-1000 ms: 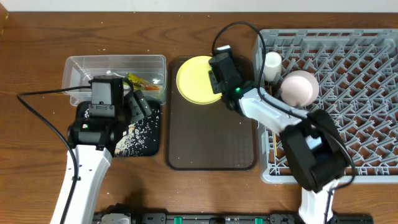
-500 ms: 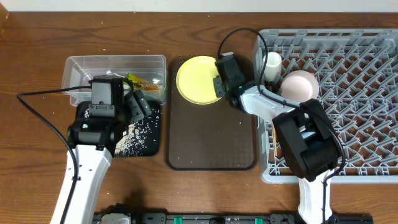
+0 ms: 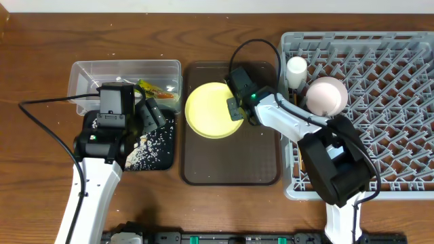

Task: Sort waste into correct bins and load items into the dishwasher rack
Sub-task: 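Close the right gripper on the yellow plate rim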

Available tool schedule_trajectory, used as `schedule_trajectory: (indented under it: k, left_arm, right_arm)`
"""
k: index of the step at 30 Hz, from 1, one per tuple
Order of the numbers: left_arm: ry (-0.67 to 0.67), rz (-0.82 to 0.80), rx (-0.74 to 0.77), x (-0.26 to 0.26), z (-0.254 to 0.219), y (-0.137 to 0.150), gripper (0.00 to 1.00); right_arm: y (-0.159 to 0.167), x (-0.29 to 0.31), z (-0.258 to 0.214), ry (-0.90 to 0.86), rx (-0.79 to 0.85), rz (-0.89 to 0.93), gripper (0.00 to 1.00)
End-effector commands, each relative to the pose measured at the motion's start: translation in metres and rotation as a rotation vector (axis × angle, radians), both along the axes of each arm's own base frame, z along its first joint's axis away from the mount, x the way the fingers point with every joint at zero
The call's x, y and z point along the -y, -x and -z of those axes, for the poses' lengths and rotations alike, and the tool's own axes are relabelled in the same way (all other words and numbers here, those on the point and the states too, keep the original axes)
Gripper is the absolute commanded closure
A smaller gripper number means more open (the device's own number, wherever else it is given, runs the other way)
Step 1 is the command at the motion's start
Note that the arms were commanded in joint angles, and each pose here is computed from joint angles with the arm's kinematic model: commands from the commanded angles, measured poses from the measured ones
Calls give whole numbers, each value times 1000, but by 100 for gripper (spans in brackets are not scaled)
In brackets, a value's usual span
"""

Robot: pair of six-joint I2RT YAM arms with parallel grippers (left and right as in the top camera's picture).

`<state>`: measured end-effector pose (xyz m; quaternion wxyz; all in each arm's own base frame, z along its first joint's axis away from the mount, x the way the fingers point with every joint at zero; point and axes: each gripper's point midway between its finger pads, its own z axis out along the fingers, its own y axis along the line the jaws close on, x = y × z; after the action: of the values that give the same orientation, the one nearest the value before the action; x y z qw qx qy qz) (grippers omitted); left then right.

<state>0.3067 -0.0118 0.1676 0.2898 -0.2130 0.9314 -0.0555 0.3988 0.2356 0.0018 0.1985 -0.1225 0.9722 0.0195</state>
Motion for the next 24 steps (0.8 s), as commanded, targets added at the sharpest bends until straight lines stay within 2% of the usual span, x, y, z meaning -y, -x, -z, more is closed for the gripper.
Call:
schedule_trajectory:
  k: [1,8,10,12,16,20,24]
  left_arm:
    - [-10,6,-10,-2,4,1,9]
    - [-10,6,-10,-2,4,1,10]
    - [-10,6,-10,-2,4,1,9]
    - [-10,6,-10,-2,4,1,9]
    - [-10,6,-10,-2,4,1,10]
    - [-10,6,-10,-2,4,1,10]
    - [-10,6,-10,-2,4,1,9]
  right_arm:
    - [43,7,45,56,-165,-18,85]
    - [42,11,45,60,-168,-7,84]
    - [42,12,46,62,-171,-7,89]
    - [43,12,46,64,-174,-8,99]
    - [40,10,39,60,-160,-16,99]
    - [24,11,-10,34,-80,-7,99]
    - [4,24,-105,43,130,-10,99]
